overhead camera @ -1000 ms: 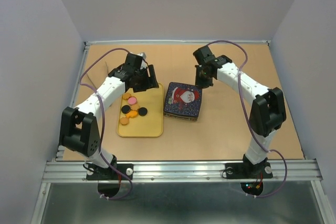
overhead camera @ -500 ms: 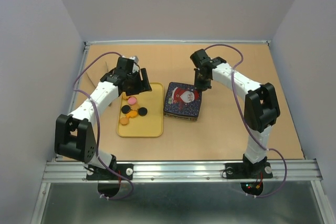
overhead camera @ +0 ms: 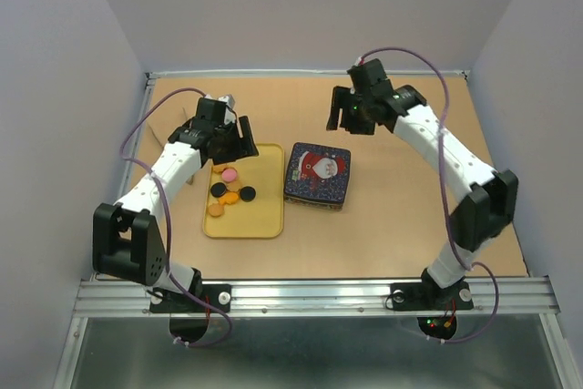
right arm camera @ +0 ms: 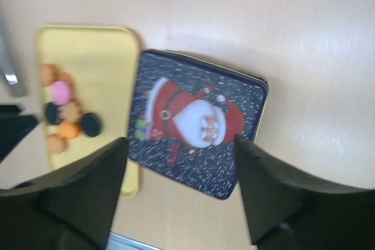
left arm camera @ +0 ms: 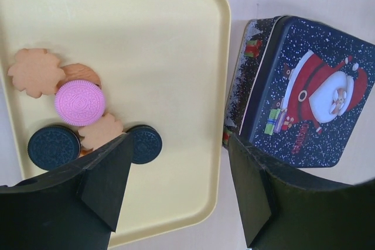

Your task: Pack the cookies

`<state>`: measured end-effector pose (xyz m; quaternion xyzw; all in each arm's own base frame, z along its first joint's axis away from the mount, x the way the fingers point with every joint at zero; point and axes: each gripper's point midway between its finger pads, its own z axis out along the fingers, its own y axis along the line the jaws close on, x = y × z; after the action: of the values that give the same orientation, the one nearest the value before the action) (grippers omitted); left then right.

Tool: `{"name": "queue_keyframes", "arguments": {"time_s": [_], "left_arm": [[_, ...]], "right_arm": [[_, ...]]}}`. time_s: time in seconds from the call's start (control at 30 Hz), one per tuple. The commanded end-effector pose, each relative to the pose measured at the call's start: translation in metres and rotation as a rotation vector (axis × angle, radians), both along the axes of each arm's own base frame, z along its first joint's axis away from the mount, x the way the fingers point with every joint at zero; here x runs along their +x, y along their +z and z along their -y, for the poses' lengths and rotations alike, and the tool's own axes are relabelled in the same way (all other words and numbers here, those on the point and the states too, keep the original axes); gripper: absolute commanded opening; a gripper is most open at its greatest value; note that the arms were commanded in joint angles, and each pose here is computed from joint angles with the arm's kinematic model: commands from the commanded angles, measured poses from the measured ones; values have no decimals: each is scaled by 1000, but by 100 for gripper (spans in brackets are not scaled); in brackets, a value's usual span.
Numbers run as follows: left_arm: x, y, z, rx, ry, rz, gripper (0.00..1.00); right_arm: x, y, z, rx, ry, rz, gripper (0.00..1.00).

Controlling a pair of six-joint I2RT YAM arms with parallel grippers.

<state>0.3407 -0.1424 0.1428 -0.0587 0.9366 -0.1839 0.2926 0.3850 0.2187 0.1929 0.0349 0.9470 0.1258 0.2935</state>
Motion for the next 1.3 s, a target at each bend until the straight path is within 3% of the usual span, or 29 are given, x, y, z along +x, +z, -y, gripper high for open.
{"name": "queue_keyframes", "arguments": {"time_s": [0.0, 0.07, 0.1, 0.3, 0.5, 0.53, 0.73, 0.83, 1.07, 1.27], "left_arm": [[8, 50, -5, -20, 0, 149, 81], [9, 56, -5, -27, 9, 172, 84], [10, 61, -6, -34, 19, 186, 99], [15, 102, -30, -5, 160, 335, 99], [13, 143, -78, 80, 387, 526, 99], [4, 146, -97, 95, 493, 572, 99], [-29, 176, -135, -13, 695, 928, 99], [-36, 154, -139, 83, 634, 990, 99], [-37, 89, -171, 330, 721, 868, 99], [-27, 47, -179, 375, 748, 865, 99]], "right_arm": [[-28, 135, -7, 209, 119, 305, 85], [-43, 146, -2, 231, 139, 330, 100], [-58, 164, 6, 260, 131, 370, 100], [-124, 176, 45, 326, 79, 440, 100], [-163, 175, 75, 382, -4, 498, 100], [-170, 181, 85, 391, -38, 536, 100], [-188, 177, 115, 376, -120, 619, 100], [-198, 183, 125, 383, -135, 662, 100], [-202, 175, 118, 407, -107, 623, 100], [-203, 162, 105, 429, -64, 560, 100]]}}
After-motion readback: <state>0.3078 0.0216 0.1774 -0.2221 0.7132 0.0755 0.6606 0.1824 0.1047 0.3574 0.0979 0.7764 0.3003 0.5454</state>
